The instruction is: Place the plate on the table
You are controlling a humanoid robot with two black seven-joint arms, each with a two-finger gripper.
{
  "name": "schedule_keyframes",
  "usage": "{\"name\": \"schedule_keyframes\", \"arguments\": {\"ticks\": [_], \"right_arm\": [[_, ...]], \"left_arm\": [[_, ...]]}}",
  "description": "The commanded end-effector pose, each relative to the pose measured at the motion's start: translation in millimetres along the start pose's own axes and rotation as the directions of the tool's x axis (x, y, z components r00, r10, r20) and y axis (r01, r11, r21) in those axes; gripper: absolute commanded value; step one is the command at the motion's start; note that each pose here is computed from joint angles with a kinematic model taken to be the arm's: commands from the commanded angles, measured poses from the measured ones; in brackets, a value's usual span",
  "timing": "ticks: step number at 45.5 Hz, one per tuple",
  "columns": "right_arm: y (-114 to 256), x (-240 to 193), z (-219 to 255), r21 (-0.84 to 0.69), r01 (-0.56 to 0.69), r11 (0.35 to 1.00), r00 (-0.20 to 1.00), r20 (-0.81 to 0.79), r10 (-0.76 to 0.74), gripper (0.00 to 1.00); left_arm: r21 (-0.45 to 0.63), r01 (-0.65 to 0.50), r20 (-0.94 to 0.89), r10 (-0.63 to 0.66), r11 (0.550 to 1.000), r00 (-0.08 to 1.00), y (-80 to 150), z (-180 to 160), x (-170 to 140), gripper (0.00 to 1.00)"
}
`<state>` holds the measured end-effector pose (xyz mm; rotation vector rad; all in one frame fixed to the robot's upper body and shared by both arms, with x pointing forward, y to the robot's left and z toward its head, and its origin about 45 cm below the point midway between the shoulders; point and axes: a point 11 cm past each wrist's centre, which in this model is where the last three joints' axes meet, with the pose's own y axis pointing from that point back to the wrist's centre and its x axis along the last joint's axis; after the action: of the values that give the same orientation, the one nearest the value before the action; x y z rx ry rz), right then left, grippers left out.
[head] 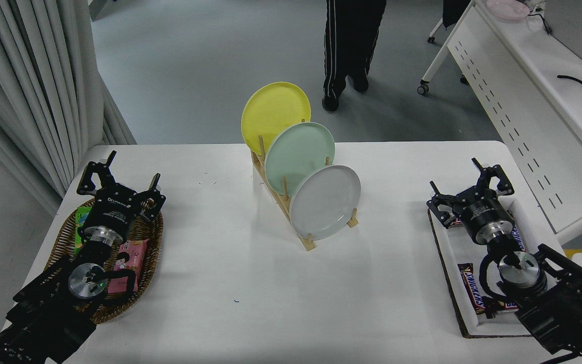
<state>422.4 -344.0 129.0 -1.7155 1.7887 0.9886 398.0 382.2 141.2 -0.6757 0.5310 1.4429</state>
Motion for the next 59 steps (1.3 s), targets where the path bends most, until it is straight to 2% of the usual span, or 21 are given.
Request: {"name": "schedule_keyframes", "arguments": {"ticks": [1,8,13,16,30,38,42,50,59], "right_arm": [[-4,-6,-6,0.003,0.008,1.000,1.000,-0.016,-0.008,1.00],[-11,-16,-13,0.011,0.020,1.000,0.999,-0.028,-0.019,1.00],[-12,-12,-21,0.016,-0.025,1.000,0.998,-0.062,0.026,1.00],[-13,-13,-15,-0.012,-0.049,0.999,0.992,-0.115,0.047,1.00],[-27,-43,-11,-0.147,0.009,0.989,0.922,-0.383,-0.065,1.00],[-31,-59,-15,-0.227,0.024,0.974,0.830,-0.538,-0.145,1.00],[-28,-67,-25,-0.285,0.024,0.958,0.743,-0.636,-0.208,1.00],[-16,-77,-39,-0.354,0.031,0.935,0.648,-0.705,-0.288,1.00],[-9,-109,-30,-0.450,0.071,0.890,0.559,-0.721,-0.409,1.00]], "left_arm": [[0.000,-0.001,0.001,0.001,1.000,1.000,0,0,0,1.00],[0.000,0.001,-0.001,-0.001,1.000,1.000,0,0,0,1.00],[0.000,-0.001,0.001,0.001,1.000,1.000,0,0,0,1.00],[0.000,-0.001,0.001,0.001,1.000,1.000,0,0,0,1.00],[0.000,0.000,0.000,0.000,1.000,1.000,0,0,0,1.00],[0.001,0.000,0.000,0.000,1.000,1.000,0,0,0,1.00],[0.000,0.000,-0.001,0.000,1.000,1.000,0,0,0,1.00],[0.000,-0.001,0.001,0.001,1.000,1.000,0,0,0,1.00],[0.000,-0.001,0.001,0.001,1.000,1.000,0,0,0,1.00]]}}
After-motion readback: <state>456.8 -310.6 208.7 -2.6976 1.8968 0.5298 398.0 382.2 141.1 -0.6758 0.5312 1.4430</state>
